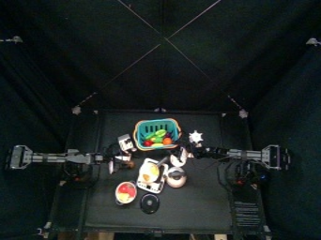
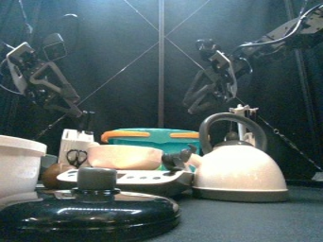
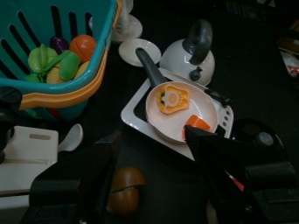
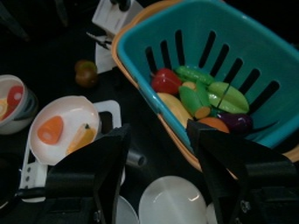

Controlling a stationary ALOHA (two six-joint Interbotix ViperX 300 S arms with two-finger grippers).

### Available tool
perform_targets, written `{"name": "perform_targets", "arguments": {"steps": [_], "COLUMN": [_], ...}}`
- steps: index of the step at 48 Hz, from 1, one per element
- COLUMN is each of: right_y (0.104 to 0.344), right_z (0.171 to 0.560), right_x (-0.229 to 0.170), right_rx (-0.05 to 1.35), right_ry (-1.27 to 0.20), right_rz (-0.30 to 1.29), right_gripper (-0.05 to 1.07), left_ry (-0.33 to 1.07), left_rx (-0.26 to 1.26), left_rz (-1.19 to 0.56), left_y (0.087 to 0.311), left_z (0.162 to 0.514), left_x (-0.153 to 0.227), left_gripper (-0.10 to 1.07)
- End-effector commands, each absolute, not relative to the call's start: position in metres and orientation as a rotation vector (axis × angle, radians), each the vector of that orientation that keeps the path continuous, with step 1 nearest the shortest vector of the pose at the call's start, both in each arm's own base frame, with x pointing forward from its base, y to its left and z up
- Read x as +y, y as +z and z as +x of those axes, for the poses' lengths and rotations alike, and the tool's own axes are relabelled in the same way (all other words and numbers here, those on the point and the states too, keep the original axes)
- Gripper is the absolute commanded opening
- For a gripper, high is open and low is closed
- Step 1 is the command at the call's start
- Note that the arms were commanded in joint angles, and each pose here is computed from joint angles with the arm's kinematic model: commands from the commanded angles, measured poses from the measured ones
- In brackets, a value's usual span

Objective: Grab corn

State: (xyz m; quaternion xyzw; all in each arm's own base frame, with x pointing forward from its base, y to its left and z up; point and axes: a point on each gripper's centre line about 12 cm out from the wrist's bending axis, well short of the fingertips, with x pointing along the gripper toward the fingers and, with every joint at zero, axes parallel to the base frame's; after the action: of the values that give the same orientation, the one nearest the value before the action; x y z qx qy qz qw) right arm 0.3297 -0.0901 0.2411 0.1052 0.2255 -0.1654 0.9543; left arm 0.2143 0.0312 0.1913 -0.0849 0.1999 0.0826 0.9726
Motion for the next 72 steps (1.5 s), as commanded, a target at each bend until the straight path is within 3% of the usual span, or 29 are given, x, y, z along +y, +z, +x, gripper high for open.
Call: {"name": "perform_targets", "arguments": {"steps": [1, 12, 20, 37, 53, 65, 72], "right_y": [0.270, 0.298, 0.294, 0.324, 0.296, 0.330, 0.337], "right_z": [0.339, 0.360, 0.379, 0.381, 0.370, 0.372, 0.374], "right_x": [-0.097, -0.134, -0.159, -0.179, -0.176, -0.174, -0.174], "right_rx": [0.381, 0.302, 0.292, 0.205, 0.261, 0.189, 0.180], "right_ry": [-0.343, -0.420, -0.425, -0.447, -0.483, -0.488, -0.495], "right_rz": [0.199, 0.233, 0.267, 0.274, 0.354, 0.324, 0.311], "right_gripper": [0.88, 0.88, 0.88, 0.88, 0.87, 0.87, 0.87], "left_ry": [0.158, 0.168, 0.211, 0.330, 0.340, 0.341, 0.352], "left_rx": [0.364, 0.265, 0.234, 0.218, 0.215, 0.228, 0.233], "left_rz": [-0.153, -0.116, -0.062, -0.049, -0.084, -0.086, -0.087], "left_y": [0.201, 0.236, 0.250, 0.253, 0.247, 0.243, 0.241], "left_z": [0.219, 0.229, 0.224, 0.195, 0.188, 0.187, 0.186], "left_x": [0.032, 0.038, 0.050, 0.068, 0.067, 0.066, 0.068], "left_gripper": [0.94, 0.94, 0.94, 0.94, 0.94, 0.94, 0.94]}}
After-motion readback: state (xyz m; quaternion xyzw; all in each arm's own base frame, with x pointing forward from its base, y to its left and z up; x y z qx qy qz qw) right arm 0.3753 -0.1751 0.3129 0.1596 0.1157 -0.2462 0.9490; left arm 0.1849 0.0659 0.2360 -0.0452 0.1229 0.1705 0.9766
